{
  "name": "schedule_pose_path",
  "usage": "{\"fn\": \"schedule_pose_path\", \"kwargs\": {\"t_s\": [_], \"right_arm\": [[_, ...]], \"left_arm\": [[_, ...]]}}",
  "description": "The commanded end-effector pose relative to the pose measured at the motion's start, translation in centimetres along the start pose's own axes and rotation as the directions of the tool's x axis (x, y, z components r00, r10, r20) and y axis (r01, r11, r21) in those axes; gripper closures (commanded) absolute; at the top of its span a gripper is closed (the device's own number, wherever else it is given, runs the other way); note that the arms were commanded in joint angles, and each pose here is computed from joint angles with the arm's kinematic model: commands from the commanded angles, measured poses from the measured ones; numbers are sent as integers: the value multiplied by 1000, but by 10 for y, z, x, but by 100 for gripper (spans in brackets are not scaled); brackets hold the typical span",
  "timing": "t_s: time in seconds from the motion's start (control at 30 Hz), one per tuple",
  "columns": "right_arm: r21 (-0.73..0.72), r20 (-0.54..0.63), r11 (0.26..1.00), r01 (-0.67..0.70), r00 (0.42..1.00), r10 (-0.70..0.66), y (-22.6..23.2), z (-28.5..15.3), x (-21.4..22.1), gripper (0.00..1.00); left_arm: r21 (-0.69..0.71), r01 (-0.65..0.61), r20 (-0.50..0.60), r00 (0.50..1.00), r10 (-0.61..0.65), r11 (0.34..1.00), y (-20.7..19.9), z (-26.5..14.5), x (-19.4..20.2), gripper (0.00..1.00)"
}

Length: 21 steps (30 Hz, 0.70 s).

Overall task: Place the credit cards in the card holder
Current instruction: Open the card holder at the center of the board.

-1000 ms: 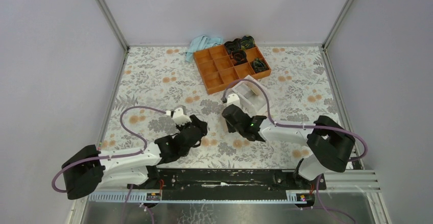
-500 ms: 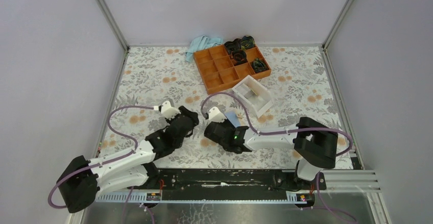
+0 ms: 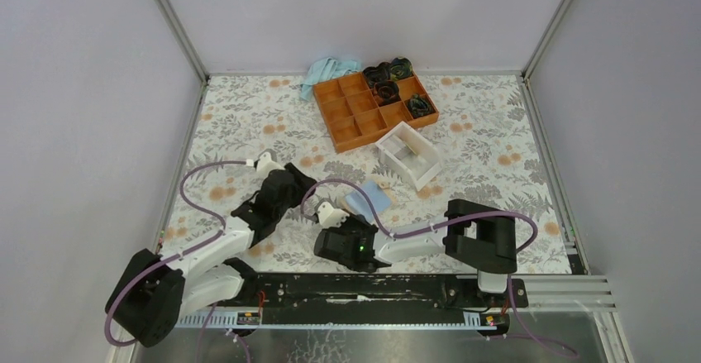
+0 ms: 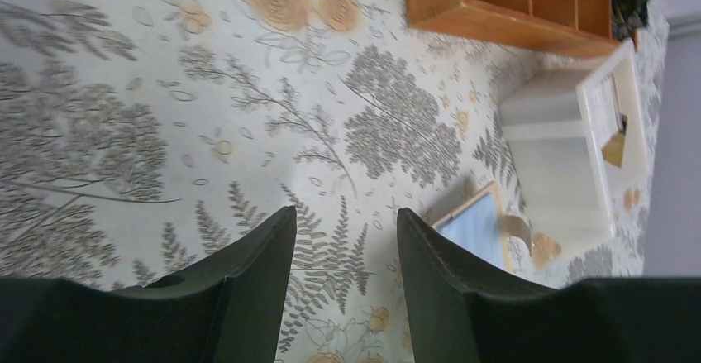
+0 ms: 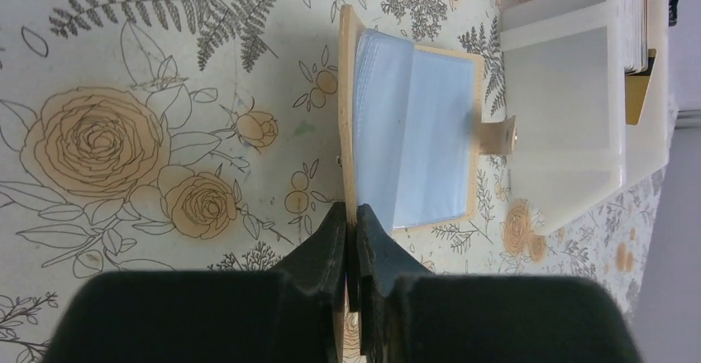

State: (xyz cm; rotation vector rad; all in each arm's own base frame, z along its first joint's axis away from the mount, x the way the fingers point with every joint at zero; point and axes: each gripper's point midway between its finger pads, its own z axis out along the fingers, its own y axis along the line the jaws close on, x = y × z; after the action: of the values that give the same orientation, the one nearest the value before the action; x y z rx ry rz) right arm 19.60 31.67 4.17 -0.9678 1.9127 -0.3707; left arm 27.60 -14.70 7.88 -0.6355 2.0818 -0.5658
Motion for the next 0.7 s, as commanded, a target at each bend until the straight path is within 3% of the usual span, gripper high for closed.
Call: {"fn": "schedule_pose_path", "kwargs": {"t_s": [0.0,0.4,0.67], "right_arm": [[49,22,999,22,999,-23,-2,-4,-9,100],[56,32,996,73,997,-75,3,-4,-13,99],[49,28,995,88,996,-89,6,-3,-16,98]], "left_arm": [[218,-39,-33,998,48,975,-56,-1,-9,45],[394,-117,-68,985,156,912,-98,-4,-11,44],[477,-128,-209,944,254,870,-112,11,23,45]]}}
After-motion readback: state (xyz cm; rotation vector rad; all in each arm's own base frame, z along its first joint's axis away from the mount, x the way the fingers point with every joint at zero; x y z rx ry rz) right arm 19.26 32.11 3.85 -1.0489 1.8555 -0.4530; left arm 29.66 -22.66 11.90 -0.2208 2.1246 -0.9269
